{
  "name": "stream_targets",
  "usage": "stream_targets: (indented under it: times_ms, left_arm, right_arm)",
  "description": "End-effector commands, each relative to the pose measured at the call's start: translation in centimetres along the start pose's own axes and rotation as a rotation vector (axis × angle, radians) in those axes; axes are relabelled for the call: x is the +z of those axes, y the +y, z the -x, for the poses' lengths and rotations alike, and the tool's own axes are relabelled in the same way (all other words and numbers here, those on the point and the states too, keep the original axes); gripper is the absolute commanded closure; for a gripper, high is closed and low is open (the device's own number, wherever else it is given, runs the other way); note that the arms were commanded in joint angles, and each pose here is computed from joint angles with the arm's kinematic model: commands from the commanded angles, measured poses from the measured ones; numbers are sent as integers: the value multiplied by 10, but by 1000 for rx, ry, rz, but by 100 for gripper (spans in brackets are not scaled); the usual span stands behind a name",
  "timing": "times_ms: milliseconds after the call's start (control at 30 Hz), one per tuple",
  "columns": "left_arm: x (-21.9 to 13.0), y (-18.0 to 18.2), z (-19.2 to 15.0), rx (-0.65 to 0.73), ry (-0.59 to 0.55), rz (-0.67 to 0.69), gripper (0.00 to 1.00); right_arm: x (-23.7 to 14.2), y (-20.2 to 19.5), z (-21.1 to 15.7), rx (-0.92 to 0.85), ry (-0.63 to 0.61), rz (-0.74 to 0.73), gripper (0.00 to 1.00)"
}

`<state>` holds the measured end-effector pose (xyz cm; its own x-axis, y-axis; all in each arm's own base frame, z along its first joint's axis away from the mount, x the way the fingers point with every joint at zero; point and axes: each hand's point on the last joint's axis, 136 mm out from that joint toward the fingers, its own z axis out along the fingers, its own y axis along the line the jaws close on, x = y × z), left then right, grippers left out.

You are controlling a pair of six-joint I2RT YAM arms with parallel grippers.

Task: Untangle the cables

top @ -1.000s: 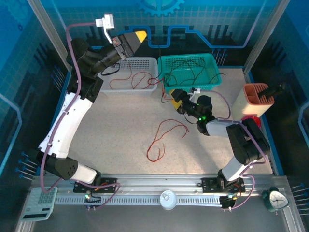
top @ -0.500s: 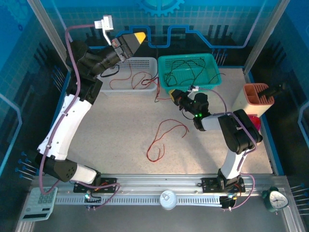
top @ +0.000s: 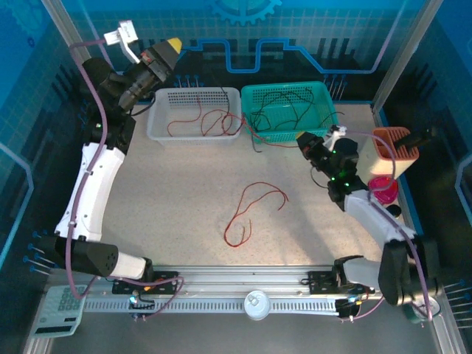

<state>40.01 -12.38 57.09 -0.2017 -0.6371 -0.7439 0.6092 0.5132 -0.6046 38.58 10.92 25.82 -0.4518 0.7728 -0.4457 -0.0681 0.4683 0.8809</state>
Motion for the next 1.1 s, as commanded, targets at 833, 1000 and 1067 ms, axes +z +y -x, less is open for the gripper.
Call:
stream_targets:
  times_ms: [833,1000,1067]
  left_arm:
    - [-4,69,124,124,-271,185,100]
    - [-3,75,137,135,-292,201,100]
    - [-2,78,141,145,-294,214,100]
  right_arm:
    - [-136,-118,32,-138,-152,-594,100]
    - [-153,-140,31,-121,-171,-687,100]
    - [-162,-149,31,-103,-179,-721,100]
